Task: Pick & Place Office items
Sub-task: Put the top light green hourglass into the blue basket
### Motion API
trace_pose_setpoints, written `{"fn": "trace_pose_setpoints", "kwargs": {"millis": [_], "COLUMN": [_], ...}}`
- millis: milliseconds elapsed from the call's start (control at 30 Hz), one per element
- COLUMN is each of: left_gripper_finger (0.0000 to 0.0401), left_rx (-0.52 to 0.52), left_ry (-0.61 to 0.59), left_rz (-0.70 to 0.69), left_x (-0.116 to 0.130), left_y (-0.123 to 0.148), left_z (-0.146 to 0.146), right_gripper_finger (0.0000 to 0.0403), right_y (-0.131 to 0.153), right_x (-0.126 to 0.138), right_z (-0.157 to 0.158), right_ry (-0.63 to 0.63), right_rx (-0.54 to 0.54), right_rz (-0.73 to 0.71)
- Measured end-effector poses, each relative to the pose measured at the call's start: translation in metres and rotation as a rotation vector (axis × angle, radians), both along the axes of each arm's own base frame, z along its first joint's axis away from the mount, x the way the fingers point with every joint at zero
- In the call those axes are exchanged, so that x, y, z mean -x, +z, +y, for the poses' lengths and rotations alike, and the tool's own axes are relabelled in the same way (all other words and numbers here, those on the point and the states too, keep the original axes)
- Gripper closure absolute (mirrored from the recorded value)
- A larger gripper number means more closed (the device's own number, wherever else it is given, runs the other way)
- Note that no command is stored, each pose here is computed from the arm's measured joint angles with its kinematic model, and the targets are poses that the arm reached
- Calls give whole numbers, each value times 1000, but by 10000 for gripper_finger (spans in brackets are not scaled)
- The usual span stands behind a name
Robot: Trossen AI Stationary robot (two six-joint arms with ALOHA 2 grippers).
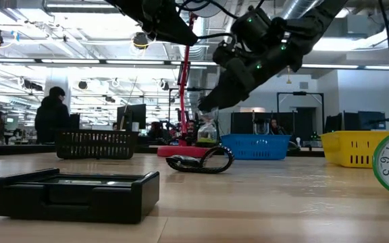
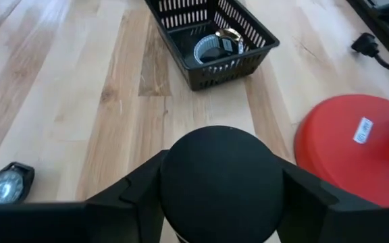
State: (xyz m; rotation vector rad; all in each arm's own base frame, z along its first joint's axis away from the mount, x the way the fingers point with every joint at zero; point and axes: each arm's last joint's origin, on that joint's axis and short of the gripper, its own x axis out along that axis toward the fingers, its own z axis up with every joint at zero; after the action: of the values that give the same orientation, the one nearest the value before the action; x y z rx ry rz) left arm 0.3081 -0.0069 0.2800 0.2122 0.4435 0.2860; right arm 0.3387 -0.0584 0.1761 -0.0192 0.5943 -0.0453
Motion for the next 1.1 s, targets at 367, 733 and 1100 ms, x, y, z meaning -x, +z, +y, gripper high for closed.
{"fn": "trace_pose_setpoints", "kwargs": {"millis": [367, 733, 1100], "left_gripper_finger": [258, 258, 258], "left_rx": [0, 1, 1], "left_ry": [0, 0, -2], "left_rz": [0, 0, -1], "left_x": [0, 0, 0], "left_y": [0, 0, 0], "left_z": [0, 0, 0], "right_gripper_finger": [205, 200, 194], "right_y": [29, 69, 32], "right_x": [24, 72, 59], "right_z": [-3, -30, -68], "right_ry": [-91, -284, -319], "right_rx": [46, 130, 83], "right_rz": [62, 58, 36]}}
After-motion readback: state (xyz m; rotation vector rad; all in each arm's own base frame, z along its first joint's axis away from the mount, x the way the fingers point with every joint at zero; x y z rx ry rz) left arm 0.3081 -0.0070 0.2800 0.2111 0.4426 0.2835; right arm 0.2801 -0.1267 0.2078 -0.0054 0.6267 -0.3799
